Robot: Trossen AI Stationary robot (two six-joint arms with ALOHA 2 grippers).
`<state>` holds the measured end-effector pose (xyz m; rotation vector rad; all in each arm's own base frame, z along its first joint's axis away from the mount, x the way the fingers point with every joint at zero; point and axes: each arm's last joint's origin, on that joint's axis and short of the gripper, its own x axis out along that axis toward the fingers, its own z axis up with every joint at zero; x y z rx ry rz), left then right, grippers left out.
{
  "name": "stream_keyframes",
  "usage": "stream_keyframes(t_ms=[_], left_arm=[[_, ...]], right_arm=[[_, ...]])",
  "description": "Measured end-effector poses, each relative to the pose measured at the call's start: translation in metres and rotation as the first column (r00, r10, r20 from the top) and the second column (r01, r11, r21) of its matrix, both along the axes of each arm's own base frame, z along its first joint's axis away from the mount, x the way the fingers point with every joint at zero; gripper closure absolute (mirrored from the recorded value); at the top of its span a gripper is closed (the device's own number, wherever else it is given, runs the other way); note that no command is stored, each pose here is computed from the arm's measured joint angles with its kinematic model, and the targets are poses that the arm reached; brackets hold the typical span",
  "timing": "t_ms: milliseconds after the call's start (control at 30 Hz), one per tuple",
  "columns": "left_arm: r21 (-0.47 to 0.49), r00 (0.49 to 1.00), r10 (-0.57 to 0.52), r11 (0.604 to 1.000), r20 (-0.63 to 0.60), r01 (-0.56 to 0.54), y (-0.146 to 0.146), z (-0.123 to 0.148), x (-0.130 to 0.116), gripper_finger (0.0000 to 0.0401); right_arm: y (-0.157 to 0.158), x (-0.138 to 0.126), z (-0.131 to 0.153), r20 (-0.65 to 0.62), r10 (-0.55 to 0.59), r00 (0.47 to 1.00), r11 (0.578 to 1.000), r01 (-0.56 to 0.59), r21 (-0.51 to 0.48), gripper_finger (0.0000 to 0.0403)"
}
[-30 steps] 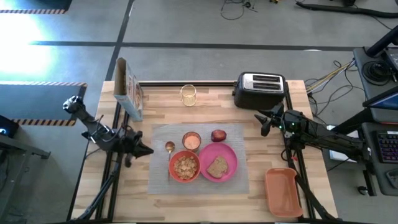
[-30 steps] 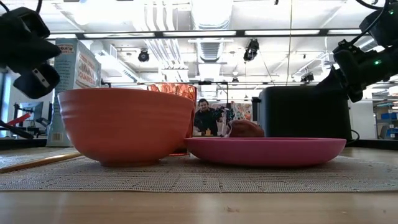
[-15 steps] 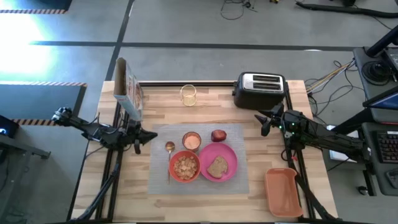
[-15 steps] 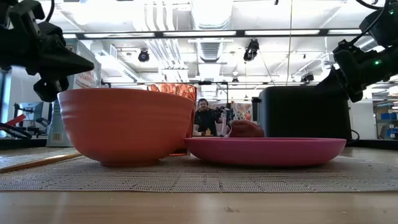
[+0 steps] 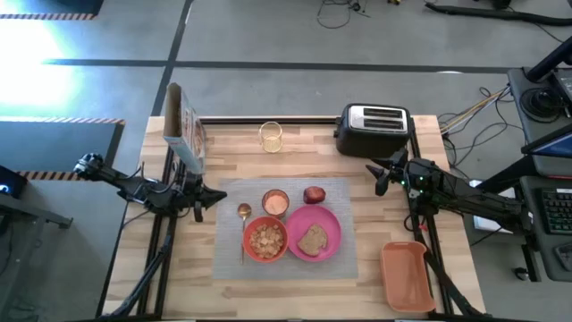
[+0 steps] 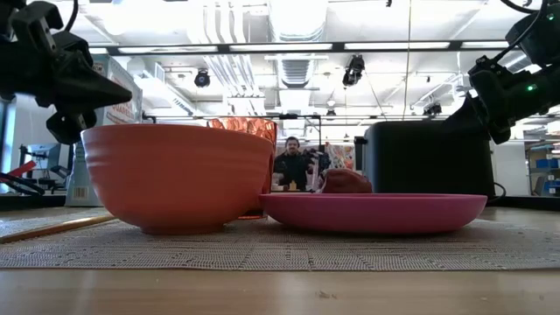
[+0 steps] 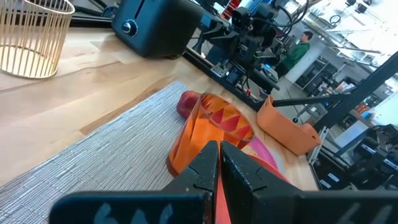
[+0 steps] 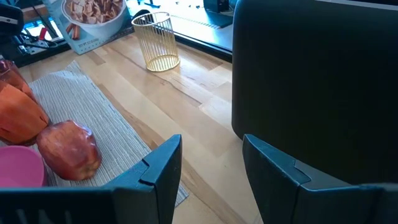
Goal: Arrange a breakfast setting
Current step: Return to Home Position
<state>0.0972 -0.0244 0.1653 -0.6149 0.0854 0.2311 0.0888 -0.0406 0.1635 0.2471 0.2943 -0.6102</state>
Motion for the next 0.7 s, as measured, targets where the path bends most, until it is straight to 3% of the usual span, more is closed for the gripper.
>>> stream_keyframes(t_ms=[700], left_arm=[[-0.004, 1.0, 0.0, 1.0, 0.008, 0.0, 0.0, 0.0014, 0.0001, 0.0401]], right_arm=[[0.0, 0.0, 0.0, 0.0, 0.0, 1.0, 1.0, 0.0, 0.0, 0.0243]])
